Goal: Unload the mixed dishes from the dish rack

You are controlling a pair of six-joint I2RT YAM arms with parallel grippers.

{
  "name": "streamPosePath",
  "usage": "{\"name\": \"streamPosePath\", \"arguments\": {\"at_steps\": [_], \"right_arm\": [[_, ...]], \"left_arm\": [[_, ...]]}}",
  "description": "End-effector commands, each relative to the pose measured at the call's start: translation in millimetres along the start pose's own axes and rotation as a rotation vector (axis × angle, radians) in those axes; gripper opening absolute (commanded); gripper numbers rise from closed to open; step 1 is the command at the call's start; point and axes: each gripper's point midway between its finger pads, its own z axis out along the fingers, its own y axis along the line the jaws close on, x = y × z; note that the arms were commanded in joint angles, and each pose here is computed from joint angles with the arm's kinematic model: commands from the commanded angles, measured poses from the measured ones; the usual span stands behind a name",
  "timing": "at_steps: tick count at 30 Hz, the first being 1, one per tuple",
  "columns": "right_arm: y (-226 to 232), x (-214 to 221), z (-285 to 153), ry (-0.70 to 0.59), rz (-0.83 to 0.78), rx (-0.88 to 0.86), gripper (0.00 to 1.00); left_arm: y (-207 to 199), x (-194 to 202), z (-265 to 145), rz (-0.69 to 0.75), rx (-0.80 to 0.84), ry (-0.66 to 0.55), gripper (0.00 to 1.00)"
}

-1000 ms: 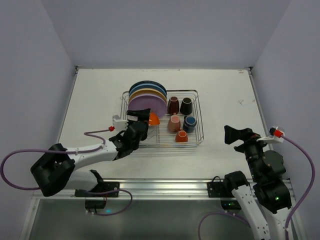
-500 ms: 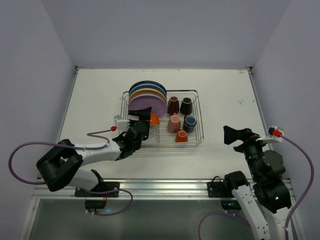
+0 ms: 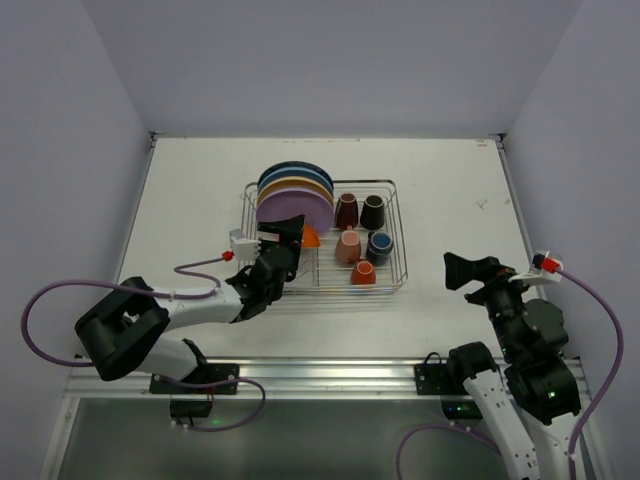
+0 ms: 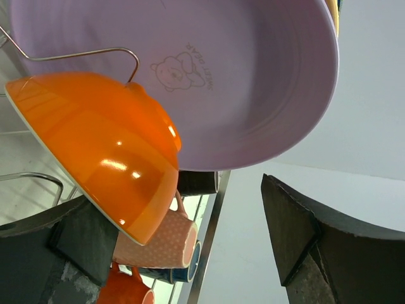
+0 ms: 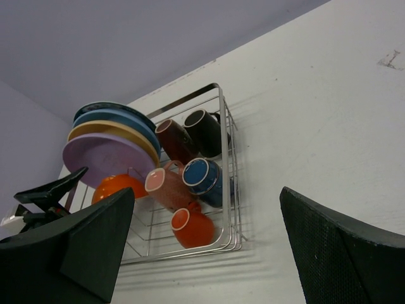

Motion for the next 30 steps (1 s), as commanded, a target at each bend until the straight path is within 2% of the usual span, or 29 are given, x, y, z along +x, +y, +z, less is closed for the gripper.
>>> {"name": "streamPosePath", "arguments": {"at_steps": [1, 14, 25, 30], "right_arm": [[7, -9, -1, -0.041, -0.014, -0.036, 0.99], [6, -11, -1, -0.042, -0.019, -0.028, 0.99], [6, -9, 0, -0.033, -0.016, -0.029, 0.99], [6, -9, -1, -0.032, -0.016, -0.03, 0.99]], "left_arm": [[-26, -8, 1, 0.002, 0.079, -0.056, 0.89], [-42, -10, -2, 0.049, 0.115, -0.067, 0.9], [-50, 3, -4, -0.055, 0.174, 0.005, 0.9], [-48, 0, -4, -0.088, 0.172, -0.011, 0.89]]}}
